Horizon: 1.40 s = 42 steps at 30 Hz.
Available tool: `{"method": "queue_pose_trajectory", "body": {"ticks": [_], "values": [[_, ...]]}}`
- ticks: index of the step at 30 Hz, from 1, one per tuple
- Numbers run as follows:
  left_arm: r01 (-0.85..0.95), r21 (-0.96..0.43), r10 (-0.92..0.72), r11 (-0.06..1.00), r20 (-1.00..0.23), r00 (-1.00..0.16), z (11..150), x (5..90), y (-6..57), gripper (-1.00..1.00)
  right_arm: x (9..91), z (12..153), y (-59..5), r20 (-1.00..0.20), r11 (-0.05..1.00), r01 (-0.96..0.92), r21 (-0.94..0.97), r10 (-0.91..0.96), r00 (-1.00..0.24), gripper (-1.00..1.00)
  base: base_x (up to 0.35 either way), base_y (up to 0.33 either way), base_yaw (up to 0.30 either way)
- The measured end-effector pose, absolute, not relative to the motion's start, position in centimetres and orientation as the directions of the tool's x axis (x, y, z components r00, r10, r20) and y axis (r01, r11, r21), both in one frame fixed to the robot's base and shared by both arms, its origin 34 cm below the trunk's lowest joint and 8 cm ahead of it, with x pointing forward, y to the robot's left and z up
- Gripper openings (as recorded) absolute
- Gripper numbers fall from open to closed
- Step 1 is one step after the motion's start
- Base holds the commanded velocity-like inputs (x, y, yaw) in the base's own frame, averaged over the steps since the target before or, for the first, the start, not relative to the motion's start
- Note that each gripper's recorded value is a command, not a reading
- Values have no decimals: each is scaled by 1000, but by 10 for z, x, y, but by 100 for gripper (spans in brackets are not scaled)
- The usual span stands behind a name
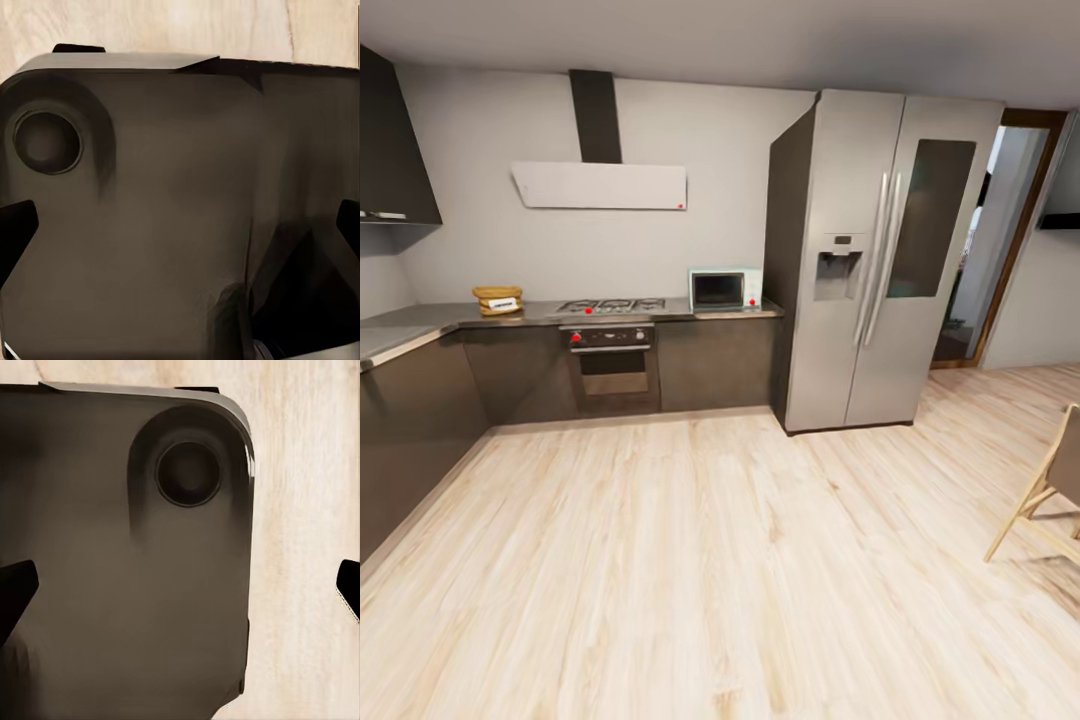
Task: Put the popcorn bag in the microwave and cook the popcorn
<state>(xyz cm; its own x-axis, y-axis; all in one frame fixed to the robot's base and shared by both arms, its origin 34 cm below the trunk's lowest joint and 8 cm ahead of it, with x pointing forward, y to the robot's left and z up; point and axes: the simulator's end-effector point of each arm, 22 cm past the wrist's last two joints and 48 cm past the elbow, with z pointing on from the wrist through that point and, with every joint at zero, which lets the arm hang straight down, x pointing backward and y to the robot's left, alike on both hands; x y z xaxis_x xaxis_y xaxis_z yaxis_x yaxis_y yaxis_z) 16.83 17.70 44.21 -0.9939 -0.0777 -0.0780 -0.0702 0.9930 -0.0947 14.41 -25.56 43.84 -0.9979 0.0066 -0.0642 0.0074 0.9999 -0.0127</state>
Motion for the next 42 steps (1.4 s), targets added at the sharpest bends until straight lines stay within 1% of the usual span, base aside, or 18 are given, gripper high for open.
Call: {"method": "queue_pose_trajectory", "body": {"ticks": [42], "values": [[-70,-96,-76,993,-58,-995,442,164,176,100,144,438,-256,-65,1000,6,-13,6,-998,100,322,0,0]]}}
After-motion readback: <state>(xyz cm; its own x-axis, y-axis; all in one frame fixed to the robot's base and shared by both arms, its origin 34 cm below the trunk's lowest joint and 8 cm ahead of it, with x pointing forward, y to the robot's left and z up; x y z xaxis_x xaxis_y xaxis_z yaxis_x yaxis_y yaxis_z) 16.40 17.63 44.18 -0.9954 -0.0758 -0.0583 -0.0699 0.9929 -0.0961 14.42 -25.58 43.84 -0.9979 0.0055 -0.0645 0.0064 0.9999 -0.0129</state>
